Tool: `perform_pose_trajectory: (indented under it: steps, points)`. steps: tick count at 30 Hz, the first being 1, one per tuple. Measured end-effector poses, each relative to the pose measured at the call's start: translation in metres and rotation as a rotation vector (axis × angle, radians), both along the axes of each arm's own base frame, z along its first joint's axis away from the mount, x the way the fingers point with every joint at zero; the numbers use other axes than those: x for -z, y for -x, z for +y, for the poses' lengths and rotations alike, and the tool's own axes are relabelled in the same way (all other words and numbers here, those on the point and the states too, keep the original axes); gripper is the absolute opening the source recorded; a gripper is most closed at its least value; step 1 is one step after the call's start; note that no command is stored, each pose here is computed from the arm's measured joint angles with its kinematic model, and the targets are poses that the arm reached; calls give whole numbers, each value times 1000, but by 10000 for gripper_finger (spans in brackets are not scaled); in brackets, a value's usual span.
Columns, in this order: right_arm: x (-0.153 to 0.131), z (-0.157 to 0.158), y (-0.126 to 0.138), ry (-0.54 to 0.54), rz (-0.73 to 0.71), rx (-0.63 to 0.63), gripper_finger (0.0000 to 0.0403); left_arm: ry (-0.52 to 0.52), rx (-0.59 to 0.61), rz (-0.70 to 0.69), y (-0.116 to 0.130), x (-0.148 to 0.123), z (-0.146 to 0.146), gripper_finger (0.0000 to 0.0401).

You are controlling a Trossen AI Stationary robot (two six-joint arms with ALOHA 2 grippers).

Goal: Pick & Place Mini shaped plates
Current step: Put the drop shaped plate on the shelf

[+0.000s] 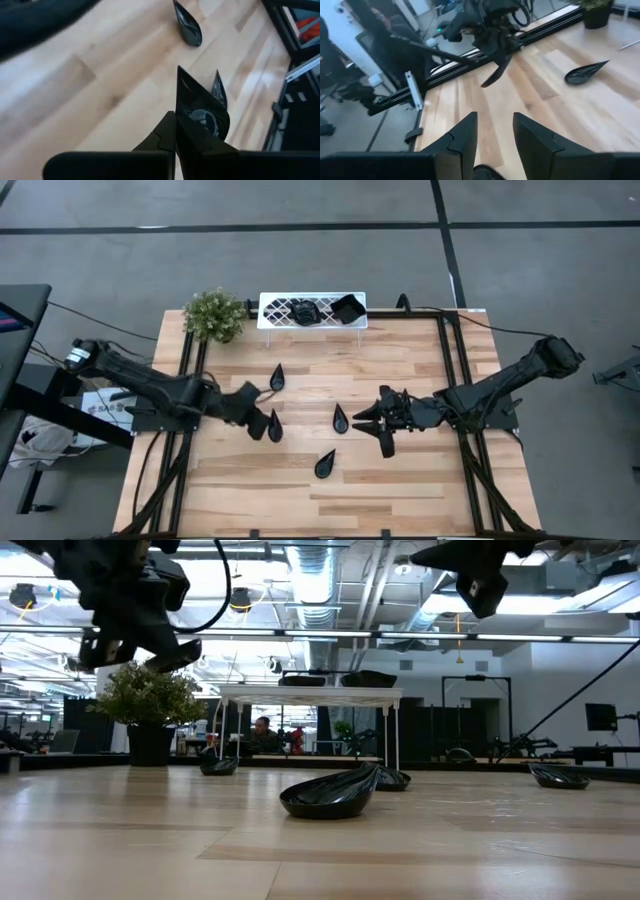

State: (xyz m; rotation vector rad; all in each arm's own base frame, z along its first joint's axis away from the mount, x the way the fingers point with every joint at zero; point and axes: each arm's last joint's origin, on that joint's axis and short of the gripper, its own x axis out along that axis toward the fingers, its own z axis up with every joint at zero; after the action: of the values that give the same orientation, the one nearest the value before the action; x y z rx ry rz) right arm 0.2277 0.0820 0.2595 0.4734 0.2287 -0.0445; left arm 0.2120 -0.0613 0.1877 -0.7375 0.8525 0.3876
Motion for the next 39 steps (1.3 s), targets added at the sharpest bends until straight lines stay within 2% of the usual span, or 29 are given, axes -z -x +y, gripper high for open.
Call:
perform_pose_trajectory:
  steps: [10,15,20,23,30,39]
  points:
    - [0,-35,-10,90,4,129,120,-178,32,54,-7,-46,56,4]
    - [-2,-61,-14,207,6,214,120,-266,-43,8,-12,-73,97,4]
    - [-8,-92,-16,355,-14,312,120,-366,-156,22,-9,-93,150,4]
    - [-11,-109,-15,424,-17,375,120,-405,-213,67,-6,-96,181,4]
    - [-11,-139,-10,454,17,482,120,-425,-241,170,-15,-91,244,4]
    - [-9,-149,-7,508,64,503,120,-433,-219,219,-26,-85,285,4]
